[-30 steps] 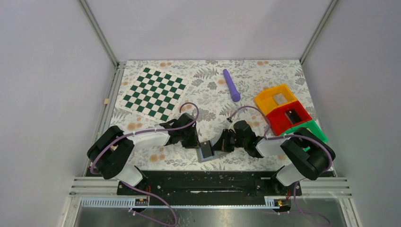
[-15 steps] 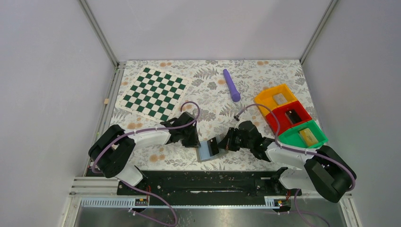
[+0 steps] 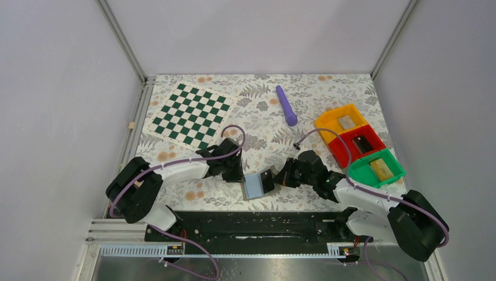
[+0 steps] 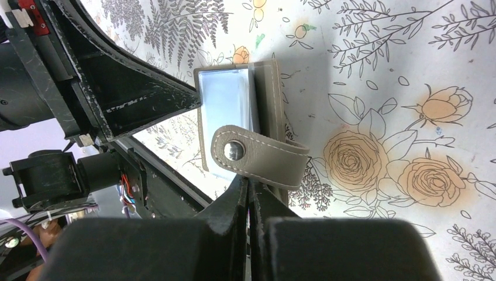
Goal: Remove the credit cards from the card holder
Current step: Remove the credit card from the card holder, then place the credit card in the storage box.
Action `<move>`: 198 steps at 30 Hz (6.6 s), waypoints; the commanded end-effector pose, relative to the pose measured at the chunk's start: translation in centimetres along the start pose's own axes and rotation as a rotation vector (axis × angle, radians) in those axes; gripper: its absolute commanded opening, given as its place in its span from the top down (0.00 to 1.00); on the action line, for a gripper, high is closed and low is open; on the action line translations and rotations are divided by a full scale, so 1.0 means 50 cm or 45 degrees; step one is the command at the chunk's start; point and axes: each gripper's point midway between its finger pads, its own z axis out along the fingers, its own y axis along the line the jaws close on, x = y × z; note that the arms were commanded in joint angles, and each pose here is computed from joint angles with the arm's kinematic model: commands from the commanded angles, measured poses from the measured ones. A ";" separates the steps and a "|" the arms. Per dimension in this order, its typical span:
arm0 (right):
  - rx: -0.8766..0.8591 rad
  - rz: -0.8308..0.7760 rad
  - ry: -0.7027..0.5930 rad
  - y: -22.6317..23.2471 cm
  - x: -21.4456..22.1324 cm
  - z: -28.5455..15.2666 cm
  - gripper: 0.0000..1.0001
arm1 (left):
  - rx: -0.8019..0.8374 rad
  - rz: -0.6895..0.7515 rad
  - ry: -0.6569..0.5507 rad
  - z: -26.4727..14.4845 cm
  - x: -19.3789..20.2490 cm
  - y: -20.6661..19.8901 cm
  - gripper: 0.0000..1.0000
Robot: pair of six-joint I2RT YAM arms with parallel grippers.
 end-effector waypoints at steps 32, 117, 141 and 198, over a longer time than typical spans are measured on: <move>-0.316 -0.013 -0.058 0.109 -0.051 -0.065 1.00 | 0.757 0.067 -0.194 -0.120 -0.023 -0.163 0.43; -0.550 0.302 -0.548 0.170 -0.192 -0.135 0.74 | 1.463 -0.705 -0.615 -0.272 -0.167 -0.277 1.00; -0.561 0.297 -0.484 0.171 -0.178 -0.120 0.74 | 1.448 -0.690 -0.643 -0.270 -0.167 -0.280 1.00; 0.802 0.574 -0.545 -0.293 -0.378 -0.537 1.00 | 0.541 0.462 -0.394 -0.348 -0.048 -0.133 0.01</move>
